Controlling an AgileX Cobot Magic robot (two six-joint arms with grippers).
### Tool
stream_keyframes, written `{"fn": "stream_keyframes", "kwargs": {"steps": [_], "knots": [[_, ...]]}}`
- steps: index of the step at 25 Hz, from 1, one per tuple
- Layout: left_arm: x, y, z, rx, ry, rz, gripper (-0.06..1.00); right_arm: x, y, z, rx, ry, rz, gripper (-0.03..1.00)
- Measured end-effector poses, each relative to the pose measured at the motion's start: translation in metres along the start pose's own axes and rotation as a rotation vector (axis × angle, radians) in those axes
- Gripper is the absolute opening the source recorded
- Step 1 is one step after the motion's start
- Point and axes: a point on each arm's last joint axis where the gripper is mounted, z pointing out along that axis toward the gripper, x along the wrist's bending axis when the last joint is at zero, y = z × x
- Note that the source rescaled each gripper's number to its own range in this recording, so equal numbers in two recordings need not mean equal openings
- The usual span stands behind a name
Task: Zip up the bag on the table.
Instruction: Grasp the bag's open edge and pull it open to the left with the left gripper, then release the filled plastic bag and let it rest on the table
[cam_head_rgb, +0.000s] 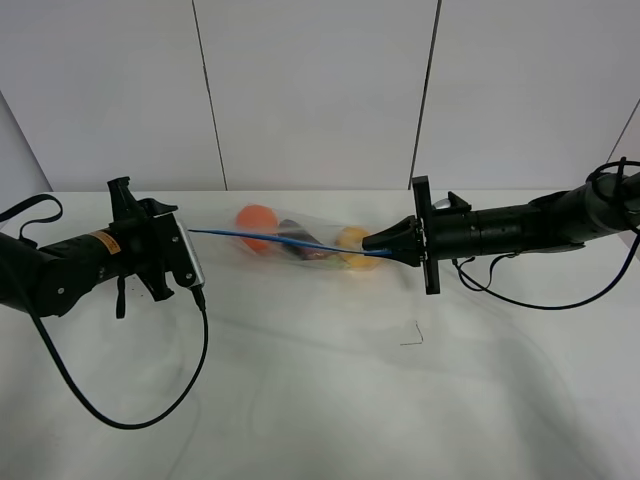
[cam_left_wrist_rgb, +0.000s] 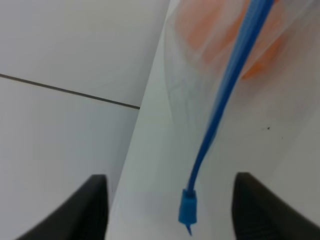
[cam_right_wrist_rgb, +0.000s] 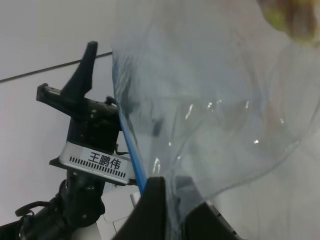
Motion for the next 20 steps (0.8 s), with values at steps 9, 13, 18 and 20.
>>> {"fn": "stream_keyframes", "kwargs": {"steps": [9,13,18,20], "knots": [[-0.008,-0.016,-0.007,0.105,0.003,-0.131,0.88,0.0,0.0,0.0,0.0,0.0,0.0,0.0],[-0.022,-0.022,-0.015,0.135,-0.034,-0.225,0.88,0.0,0.0,0.0,-0.001,0.002,0.001,0.0],[-0.026,-0.024,-0.02,0.139,-0.005,-0.374,0.88,0.001,0.0,0.0,-0.005,0.007,0.003,0.0],[-0.019,-0.025,-0.02,0.133,0.076,-0.481,0.88,0.001,0.001,0.0,-0.006,0.008,0.004,0.0]]}}
